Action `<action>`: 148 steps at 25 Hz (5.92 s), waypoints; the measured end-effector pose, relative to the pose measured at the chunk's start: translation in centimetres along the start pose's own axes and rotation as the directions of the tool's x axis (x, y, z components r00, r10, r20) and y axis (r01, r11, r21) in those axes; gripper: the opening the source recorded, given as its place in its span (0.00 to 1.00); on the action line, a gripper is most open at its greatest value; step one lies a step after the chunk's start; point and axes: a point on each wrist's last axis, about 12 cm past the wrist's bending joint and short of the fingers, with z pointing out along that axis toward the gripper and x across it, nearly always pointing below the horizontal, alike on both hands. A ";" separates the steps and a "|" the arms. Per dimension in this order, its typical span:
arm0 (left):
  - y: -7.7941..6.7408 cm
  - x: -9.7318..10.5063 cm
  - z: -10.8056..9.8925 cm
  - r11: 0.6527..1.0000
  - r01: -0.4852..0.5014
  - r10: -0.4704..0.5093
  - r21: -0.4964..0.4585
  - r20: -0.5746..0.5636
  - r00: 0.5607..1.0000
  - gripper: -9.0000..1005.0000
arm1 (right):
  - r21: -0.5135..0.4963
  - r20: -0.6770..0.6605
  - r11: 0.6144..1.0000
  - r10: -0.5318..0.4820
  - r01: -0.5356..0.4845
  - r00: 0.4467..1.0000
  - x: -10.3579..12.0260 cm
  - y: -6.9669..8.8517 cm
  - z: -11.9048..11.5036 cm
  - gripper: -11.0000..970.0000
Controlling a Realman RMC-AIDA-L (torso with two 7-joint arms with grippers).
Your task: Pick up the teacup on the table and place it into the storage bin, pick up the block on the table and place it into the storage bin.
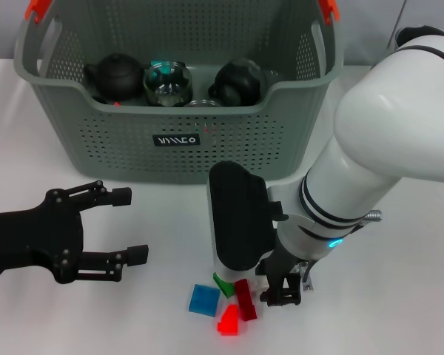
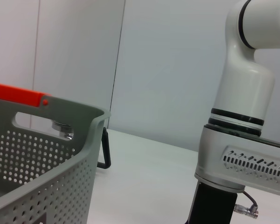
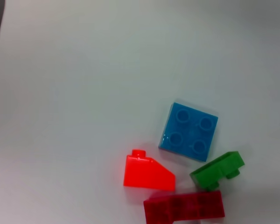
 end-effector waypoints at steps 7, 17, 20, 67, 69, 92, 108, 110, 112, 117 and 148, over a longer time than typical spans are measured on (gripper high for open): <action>0.0 0.0 0.0 1.000 0.000 0.000 0.000 0.000 1.000 0.93 | 0.004 -0.003 1.000 0.000 0.000 1.000 0.1 -0.1 0.0 0.33; -0.2 0.2 -0.2 1.000 0.005 -0.005 -0.002 0.000 1.000 0.93 | 0.025 0.019 1.000 0.004 -0.005 1.000 0.0 -0.4 -0.8 0.22; -0.2 0.2 -0.2 1.000 0.004 -0.004 0.001 0.003 1.000 0.93 | 0.023 0.047 0.999 0.047 -0.048 0.998 0.4 -1.2 -2.1 0.22; 0.0 0.2 -0.9 0.999 -0.019 0.019 -0.028 -0.007 1.000 0.93 | 0.273 0.522 0.839 0.282 -0.471 0.805 1.3 -13.0 -11.8 0.37; 0.0 0.2 -0.9 0.999 -0.020 0.020 -0.026 -0.006 1.000 0.93 | 0.282 0.533 0.832 0.279 -0.479 0.799 1.4 -13.1 -11.9 0.40; -0.2 0.3 -1.0 1.000 -0.012 0.012 -0.028 -0.001 1.000 0.93 | 0.100 0.849 0.921 0.119 -0.376 0.515 11.8 -0.8 -13.6 0.97; 0.6 -0.5 -0.6 0.999 -0.021 0.021 -0.027 0.001 1.000 0.93 | -0.130 0.484 0.970 0.242 -0.205 0.841 10.3 0.9 -10.5 0.96; 0.6 -0.5 -0.6 0.999 -0.019 0.019 -0.027 -0.002 1.000 0.93 | -0.131 0.421 0.975 0.219 -0.180 0.880 8.8 0.6 -9.7 0.96; 0.6 -0.5 -0.6 0.999 -0.019 0.019 -0.027 -0.004 1.000 0.93 | -0.125 0.371 0.981 0.188 -0.151 0.909 7.4 0.2 -9.0 0.95; 0.6 -0.4 -0.6 0.999 -0.018 0.018 -0.028 -0.005 1.000 0.93 | -0.116 0.240 0.990 0.110 -0.084 0.964 4.1 -0.5 -6.8 0.95; 0.6 -0.4 -0.6 0.999 -0.016 0.017 -0.030 0.005 1.000 0.93 | -0.014 0.081 0.995 -0.101 0.103 0.992 -0.6 1.0 -0.9 0.90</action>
